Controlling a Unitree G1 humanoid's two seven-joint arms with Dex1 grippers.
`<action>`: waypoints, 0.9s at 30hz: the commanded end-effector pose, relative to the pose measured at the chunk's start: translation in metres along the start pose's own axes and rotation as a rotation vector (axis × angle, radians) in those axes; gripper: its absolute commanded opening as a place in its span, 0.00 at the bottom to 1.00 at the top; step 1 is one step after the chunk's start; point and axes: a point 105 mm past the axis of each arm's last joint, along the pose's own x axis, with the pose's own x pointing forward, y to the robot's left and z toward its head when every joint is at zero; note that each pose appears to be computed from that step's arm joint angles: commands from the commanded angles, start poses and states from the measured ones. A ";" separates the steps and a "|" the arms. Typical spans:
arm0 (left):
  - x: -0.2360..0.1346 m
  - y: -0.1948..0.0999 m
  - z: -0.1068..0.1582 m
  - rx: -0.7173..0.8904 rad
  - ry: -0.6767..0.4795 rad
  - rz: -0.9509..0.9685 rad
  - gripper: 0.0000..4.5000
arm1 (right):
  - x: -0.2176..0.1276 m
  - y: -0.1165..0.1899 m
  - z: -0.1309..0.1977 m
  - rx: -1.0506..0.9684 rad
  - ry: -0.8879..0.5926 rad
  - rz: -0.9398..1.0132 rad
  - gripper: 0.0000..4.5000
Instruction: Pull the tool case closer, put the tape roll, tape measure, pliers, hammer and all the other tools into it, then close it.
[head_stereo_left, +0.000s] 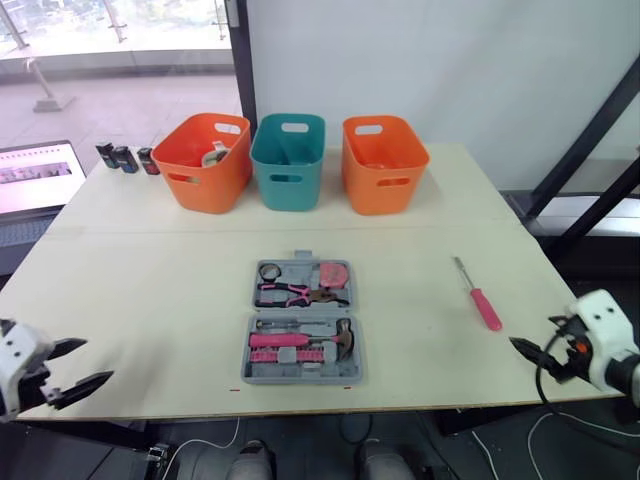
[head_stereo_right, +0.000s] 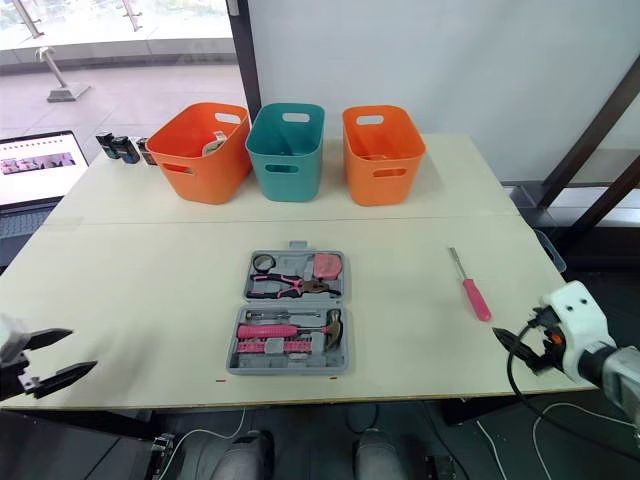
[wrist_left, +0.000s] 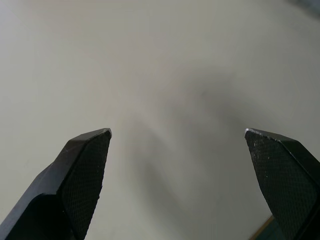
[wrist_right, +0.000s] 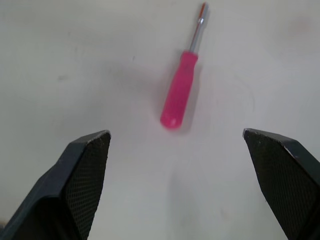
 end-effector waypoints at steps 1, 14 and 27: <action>0.019 -0.026 0.028 0.020 -0.059 -0.108 0.99 | 0.012 0.012 0.017 0.030 -0.008 -0.019 1.00; 0.063 -0.116 0.093 0.108 -0.194 -0.394 0.99 | 0.095 -0.013 0.015 0.267 0.175 -0.254 1.00; 0.064 -0.117 0.094 0.123 -0.185 -0.357 1.00 | 0.113 -0.020 -0.002 0.301 0.249 -0.220 0.59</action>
